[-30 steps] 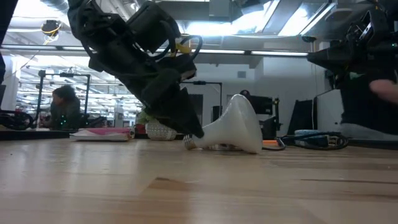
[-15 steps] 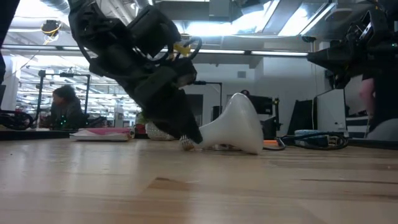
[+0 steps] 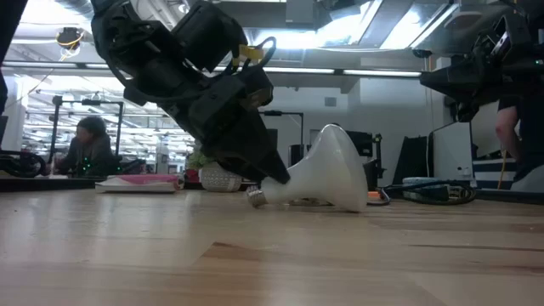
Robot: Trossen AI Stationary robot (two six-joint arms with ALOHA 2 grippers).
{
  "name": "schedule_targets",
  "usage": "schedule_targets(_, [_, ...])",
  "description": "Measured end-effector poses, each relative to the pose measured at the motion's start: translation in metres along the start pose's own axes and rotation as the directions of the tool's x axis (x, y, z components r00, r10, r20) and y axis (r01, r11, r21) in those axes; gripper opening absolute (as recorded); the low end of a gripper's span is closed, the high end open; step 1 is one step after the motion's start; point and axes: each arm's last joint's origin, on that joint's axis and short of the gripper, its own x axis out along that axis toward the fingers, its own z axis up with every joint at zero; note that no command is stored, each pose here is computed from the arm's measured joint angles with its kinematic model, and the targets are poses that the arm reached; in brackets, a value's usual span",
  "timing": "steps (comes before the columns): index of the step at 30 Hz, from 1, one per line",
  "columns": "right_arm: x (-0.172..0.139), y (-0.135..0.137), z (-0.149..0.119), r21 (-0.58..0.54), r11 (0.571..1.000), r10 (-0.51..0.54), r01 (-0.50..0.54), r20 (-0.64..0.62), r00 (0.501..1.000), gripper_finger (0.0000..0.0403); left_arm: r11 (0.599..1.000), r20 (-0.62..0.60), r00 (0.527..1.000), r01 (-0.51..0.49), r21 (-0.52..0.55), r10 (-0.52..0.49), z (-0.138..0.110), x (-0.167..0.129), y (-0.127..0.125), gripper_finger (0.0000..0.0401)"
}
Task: Screw lightbulb
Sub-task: Insert the lightbulb into the lamp
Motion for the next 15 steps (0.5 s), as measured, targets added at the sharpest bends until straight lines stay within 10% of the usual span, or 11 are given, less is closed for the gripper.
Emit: schedule_targets(15, [0.000,0.000,-0.001,0.095,0.996,-0.001,0.001,-0.007,1.000,0.0021,0.999,0.025,0.999,0.048,-0.023,-0.048,-0.013,0.020,0.003,0.0200])
